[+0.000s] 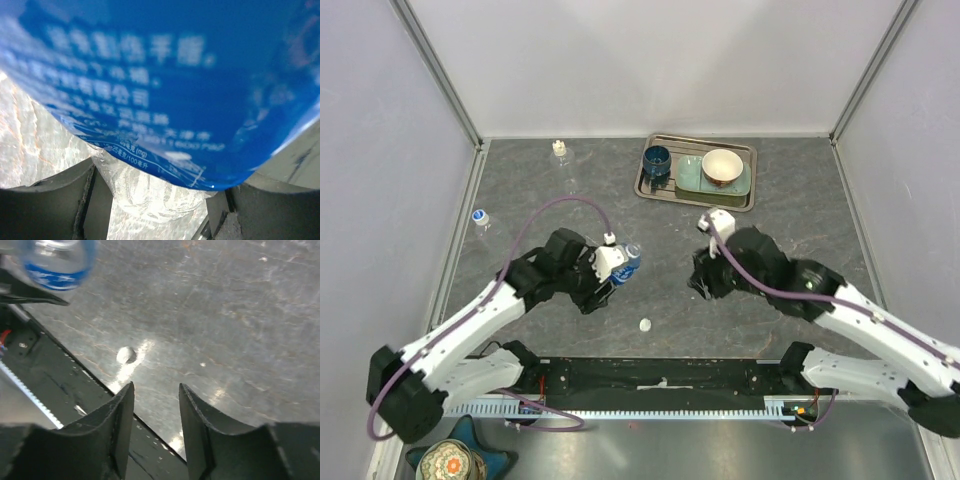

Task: Screw on the bottle caps
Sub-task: Place the plastic bottle at the center of the board.

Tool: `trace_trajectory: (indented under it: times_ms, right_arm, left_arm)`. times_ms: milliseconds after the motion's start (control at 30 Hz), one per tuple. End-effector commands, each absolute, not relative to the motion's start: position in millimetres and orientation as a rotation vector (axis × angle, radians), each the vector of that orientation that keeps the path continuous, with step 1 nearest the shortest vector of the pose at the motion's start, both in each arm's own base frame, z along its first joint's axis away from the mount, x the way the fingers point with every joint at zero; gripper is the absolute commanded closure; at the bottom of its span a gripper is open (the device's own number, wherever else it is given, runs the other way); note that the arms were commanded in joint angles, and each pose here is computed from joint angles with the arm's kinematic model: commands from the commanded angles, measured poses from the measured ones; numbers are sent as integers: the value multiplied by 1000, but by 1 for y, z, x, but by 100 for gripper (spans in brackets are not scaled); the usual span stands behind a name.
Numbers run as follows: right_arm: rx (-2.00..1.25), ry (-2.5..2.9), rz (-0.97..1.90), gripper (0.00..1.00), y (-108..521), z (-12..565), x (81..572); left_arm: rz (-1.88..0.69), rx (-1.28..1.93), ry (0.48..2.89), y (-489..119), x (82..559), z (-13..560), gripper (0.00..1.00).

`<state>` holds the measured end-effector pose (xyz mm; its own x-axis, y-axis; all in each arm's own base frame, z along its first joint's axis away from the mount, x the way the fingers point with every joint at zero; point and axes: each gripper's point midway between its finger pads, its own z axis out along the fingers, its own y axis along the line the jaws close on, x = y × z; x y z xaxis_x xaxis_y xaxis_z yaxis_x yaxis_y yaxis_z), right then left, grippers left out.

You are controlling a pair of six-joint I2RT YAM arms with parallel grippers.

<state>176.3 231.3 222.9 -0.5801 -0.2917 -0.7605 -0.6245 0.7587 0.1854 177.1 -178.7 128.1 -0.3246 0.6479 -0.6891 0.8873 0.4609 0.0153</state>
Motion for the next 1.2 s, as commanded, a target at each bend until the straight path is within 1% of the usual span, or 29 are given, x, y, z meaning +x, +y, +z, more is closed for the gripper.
trace_trajectory:
  times_ms: [0,33,67,200,267,433,533,633,667,733,767,800,833,867,900,967,1033,1067,1133,1167]
  right_arm:
    - [-478,2190,820,52,240,207,148]
    - [-454,2190,818,51,238,204,147]
    - [-416,2188,814,48,236,200,148]
    - [-359,2150,798,48,233,204,155]
    - [-368,2148,804,47,236,203,156]
    - [-340,2172,741,46,237,187,163]
    - [-311,2122,743,42,235,199,169]
    - [-294,2125,743,41,235,201,170]
    - [-298,2148,738,41,236,195,169]
    - [-296,2190,727,40,237,181,166]
    - [-293,2211,720,40,237,174,165]
    - [-294,2225,717,39,237,168,164]
    - [-290,2240,709,39,235,160,163]
    - [-275,2246,715,39,234,158,162]
    - [-272,2248,713,39,233,156,161]
    - [-262,2248,716,39,229,152,158]
    - [-248,2253,704,41,225,149,158]
    - [-237,2249,701,41,223,151,158]
    - [-207,2240,688,43,218,153,160]
    - [-190,2227,690,44,216,157,161]
  left_arm:
    - [-300,1423,2134,-162,195,94,98]
    - [-302,1449,2191,-163,196,80,98]
    - [-297,1450,2203,-166,200,80,98]
    - [-224,1511,2249,-172,214,57,98]
    - [-200,1539,2273,-176,218,45,98]
    - [-151,1597,2335,-172,219,20,98]
    - [-105,1622,2375,-168,219,4,96]
    - [-61,1638,2395,-165,219,-6,87]
    - [-42,1638,2395,-165,220,-6,80]
    - [-43,1632,2391,-166,221,-4,73]
    - [-8,1620,2381,-163,225,-1,67]
    - [-11,1610,2367,-165,227,4,66]
    - [-18,1592,2345,-167,229,13,59]
    - [-33,1572,2328,-172,232,21,46]
    - [-49,1562,2318,-175,232,29,39]
    - [-65,1516,2283,-181,238,57,27]
    - [-121,1505,2243,-191,238,82,8]
    - [-138,1491,2212,-195,238,97,6]
    - [-191,1489,2148,-208,237,126,6]
    - [-243,1494,2133,-212,228,137,5]
